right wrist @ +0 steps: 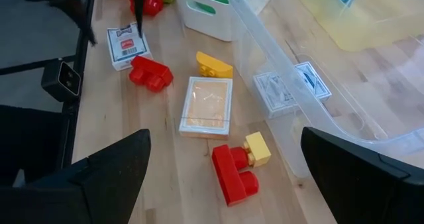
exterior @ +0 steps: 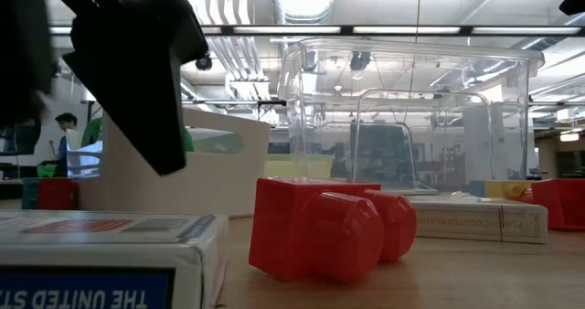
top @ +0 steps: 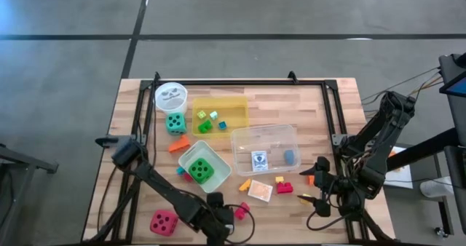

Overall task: Pick & Place Toys
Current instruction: Put the white game card pack into the transparent bin

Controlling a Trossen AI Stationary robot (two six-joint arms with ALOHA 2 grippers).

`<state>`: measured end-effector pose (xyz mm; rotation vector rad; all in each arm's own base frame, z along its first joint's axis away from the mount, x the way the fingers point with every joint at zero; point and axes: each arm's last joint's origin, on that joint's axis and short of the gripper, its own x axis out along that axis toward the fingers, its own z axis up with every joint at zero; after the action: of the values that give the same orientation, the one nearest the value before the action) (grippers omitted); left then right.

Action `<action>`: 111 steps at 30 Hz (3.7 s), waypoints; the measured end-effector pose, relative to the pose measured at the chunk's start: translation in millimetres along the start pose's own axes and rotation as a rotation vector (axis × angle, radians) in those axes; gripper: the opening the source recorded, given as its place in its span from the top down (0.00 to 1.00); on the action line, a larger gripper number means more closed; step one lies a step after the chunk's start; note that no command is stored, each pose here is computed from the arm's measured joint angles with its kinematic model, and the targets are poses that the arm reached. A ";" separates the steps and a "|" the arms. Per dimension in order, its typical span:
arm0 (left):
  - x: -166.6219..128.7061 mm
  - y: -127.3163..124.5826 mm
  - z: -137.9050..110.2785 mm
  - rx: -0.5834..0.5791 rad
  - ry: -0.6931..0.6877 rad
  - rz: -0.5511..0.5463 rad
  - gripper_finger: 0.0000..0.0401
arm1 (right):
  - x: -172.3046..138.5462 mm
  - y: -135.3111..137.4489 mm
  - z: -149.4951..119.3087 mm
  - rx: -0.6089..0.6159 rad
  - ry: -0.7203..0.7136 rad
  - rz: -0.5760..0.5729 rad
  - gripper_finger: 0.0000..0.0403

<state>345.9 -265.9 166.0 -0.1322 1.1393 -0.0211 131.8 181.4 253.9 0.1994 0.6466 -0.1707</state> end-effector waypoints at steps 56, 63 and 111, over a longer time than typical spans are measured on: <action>36.6 7.6 -21.6 -0.045 0.070 0.011 0.30 | 0.0 2.2 1.0 -0.014 -0.007 0.018 0.06; 35.7 6.5 -19.2 -0.070 0.077 -0.017 0.30 | 0.0 2.2 1.1 -0.017 -0.007 0.018 0.06; -66.1 23.4 59.5 -0.017 0.035 0.091 0.30 | -0.1 4.0 2.1 -0.034 -0.017 0.031 0.06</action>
<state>371.0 -231.5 247.5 -0.0947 1.1801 0.0673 133.8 184.8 256.0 0.1747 0.6284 -0.1316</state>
